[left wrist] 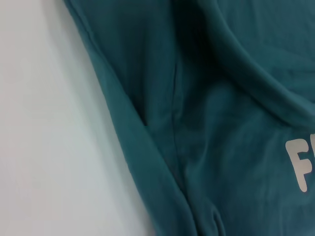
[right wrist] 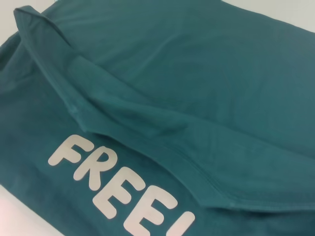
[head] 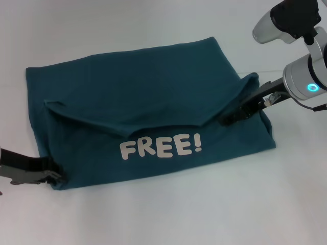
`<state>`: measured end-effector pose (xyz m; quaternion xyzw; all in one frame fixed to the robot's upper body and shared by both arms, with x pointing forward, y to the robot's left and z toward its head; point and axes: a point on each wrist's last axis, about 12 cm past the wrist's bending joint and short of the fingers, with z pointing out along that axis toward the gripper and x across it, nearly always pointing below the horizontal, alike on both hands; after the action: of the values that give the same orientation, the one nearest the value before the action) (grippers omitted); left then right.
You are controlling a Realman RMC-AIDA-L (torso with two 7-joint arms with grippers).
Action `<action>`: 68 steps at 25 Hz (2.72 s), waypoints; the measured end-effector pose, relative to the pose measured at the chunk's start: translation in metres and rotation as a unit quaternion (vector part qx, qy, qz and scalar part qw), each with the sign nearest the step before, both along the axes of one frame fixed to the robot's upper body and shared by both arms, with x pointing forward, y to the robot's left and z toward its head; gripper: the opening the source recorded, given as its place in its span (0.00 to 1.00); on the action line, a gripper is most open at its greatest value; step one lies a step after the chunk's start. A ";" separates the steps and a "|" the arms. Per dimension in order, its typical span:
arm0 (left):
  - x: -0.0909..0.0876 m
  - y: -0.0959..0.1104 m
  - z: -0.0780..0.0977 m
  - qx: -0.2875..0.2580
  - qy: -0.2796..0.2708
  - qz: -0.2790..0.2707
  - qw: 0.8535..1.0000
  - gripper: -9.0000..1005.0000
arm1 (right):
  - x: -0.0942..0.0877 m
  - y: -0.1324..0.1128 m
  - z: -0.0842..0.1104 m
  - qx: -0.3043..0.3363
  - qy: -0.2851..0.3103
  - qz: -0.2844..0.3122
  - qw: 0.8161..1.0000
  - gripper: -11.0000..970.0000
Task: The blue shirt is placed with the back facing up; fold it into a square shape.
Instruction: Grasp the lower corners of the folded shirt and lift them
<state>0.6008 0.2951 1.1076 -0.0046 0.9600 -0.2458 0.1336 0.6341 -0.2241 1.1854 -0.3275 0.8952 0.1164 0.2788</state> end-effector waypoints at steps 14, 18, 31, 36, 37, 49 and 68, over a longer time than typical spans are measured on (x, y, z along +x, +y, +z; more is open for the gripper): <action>-0.001 0.007 0.004 0.008 -0.004 -0.001 1.000 0.02 | 0.000 0.000 0.001 0.007 -0.002 -0.003 1.000 0.95; -0.004 0.013 0.011 0.014 -0.004 0.005 1.000 0.01 | 0.000 0.000 0.001 0.007 -0.002 -0.003 1.000 0.95; -0.009 0.018 0.011 0.016 0.002 0.025 1.000 0.42 | 0.000 -0.001 0.004 0.002 -0.006 -0.002 1.000 0.95; -0.009 0.021 0.010 0.023 0.007 0.031 0.999 0.60 | 0.000 0.000 0.004 0.001 -0.006 -0.001 1.000 0.95; -0.010 0.022 0.009 0.024 0.009 0.034 0.999 0.62 | 0.000 0.000 0.004 0.001 -0.006 -0.001 1.000 0.95; -0.007 0.010 0.003 0.006 0.021 0.022 1.000 0.89 | 0.001 0.000 0.005 0.002 -0.008 -0.001 1.000 0.95; 0.001 -0.001 -0.005 0.004 0.015 0.019 1.000 0.89 | 0.000 -0.003 0.003 0.004 -0.007 -0.006 1.000 0.94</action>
<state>0.6017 0.2938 1.1028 -0.0263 0.9626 -0.2397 0.1236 0.6342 -0.2271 1.1881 -0.3216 0.8950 0.1157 0.2867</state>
